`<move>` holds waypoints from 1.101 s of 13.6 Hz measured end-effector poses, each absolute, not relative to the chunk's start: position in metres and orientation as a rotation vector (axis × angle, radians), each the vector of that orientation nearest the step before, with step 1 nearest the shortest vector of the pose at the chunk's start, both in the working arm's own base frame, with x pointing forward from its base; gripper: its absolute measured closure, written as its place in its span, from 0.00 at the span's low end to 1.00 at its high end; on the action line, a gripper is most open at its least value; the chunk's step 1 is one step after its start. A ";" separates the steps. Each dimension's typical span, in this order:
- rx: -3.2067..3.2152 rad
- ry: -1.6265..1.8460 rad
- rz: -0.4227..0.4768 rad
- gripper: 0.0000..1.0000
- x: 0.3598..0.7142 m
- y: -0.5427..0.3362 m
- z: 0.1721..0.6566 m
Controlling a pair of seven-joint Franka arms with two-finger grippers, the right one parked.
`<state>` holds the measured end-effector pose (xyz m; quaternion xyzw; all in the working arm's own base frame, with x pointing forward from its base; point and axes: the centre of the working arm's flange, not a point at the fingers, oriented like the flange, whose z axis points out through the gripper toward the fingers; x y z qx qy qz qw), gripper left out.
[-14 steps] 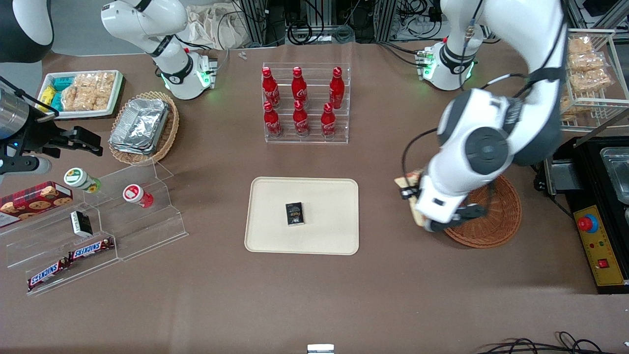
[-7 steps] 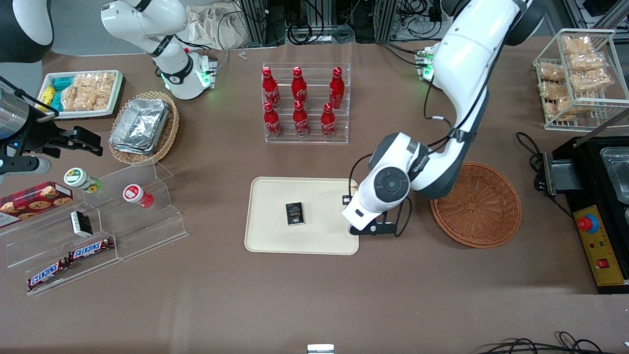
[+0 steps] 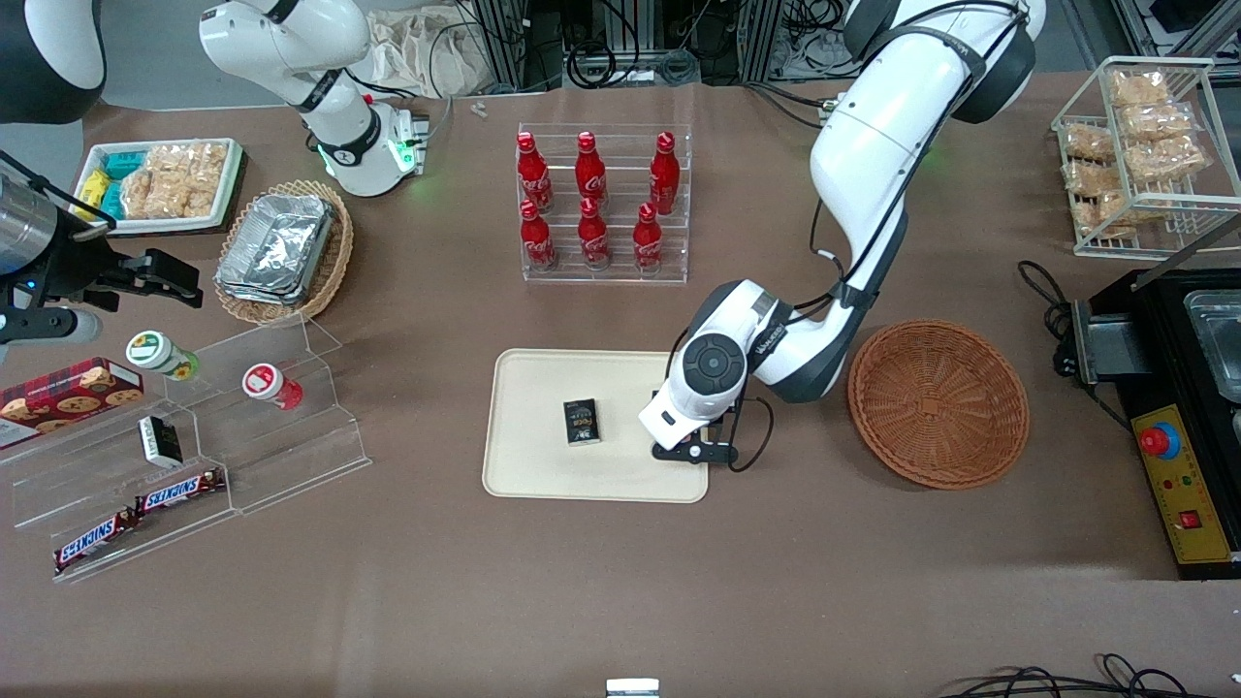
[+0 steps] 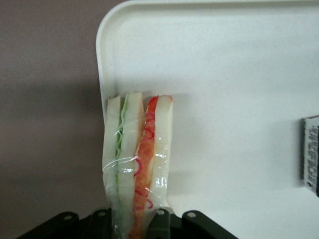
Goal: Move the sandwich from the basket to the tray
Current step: 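Carry the sandwich with the left gripper over to the cream tray, then lower the sandwich onto the tray and open the left gripper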
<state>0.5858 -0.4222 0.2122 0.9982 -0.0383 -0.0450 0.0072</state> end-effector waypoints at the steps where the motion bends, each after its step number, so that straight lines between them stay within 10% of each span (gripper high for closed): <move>1: 3.127 -0.125 -0.131 0.83 0.587 -0.422 0.212; 7: 3.117 -0.104 -0.075 0.64 0.606 -0.421 0.218; 13: 3.064 -0.005 -0.089 0.04 0.621 -0.416 0.236; 15: 3.089 0.026 -0.128 0.00 0.630 -0.400 0.258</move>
